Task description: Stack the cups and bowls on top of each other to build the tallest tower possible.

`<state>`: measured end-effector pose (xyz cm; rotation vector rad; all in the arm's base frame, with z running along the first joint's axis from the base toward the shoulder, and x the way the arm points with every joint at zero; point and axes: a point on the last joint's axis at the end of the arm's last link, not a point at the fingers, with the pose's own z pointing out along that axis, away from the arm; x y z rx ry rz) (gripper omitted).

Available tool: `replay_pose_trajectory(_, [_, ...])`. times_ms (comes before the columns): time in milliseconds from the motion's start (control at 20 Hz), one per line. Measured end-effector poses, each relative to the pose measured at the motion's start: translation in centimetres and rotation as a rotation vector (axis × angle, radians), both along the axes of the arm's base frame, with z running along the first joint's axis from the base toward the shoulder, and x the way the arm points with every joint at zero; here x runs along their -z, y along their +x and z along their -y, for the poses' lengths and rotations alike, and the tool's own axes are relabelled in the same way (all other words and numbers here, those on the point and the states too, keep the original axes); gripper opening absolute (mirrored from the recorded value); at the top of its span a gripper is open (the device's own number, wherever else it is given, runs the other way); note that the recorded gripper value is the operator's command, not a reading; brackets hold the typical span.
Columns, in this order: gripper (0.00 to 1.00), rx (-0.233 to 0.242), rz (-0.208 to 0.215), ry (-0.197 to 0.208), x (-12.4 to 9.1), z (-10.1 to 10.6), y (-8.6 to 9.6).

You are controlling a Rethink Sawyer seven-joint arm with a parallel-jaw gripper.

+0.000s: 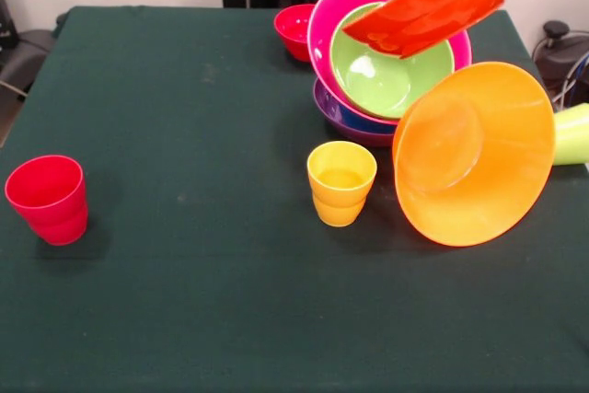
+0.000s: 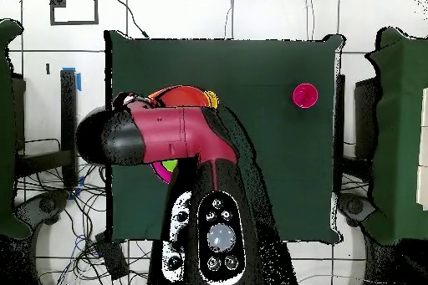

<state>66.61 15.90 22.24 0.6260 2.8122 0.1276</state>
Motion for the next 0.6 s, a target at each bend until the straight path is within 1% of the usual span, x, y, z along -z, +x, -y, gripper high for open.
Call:
replay_pose_trajectory(100, [0.00,0.001,-0.016,-0.001,0.0,0.0,0.0])
replay_pose_trajectory(150, [0.00,0.002,-0.043,-0.003,0.1,0.1,-0.1])
replay_pose_trajectory(250, [0.00,0.003,-0.077,-0.005,0.1,0.2,-0.3])
replay_pose_trajectory(350, [0.00,0.003,-0.157,-0.009,0.4,0.3,-0.9])
replay_pose_trajectory(400, [0.00,0.004,-0.180,-0.009,0.6,0.3,-1.2])
replay_pose_trajectory(450, [0.00,0.004,-0.195,-0.009,0.7,0.3,-1.4])
replay_pose_trajectory(500, [0.00,0.004,-0.223,-0.010,1.0,0.3,-1.7])
replay_pose_trajectory(550, [0.00,0.004,-0.239,-0.011,1.3,0.3,-2.0])
replay_pose_trajectory(600, [0.00,0.004,-0.242,-0.010,1.4,0.3,-2.0])
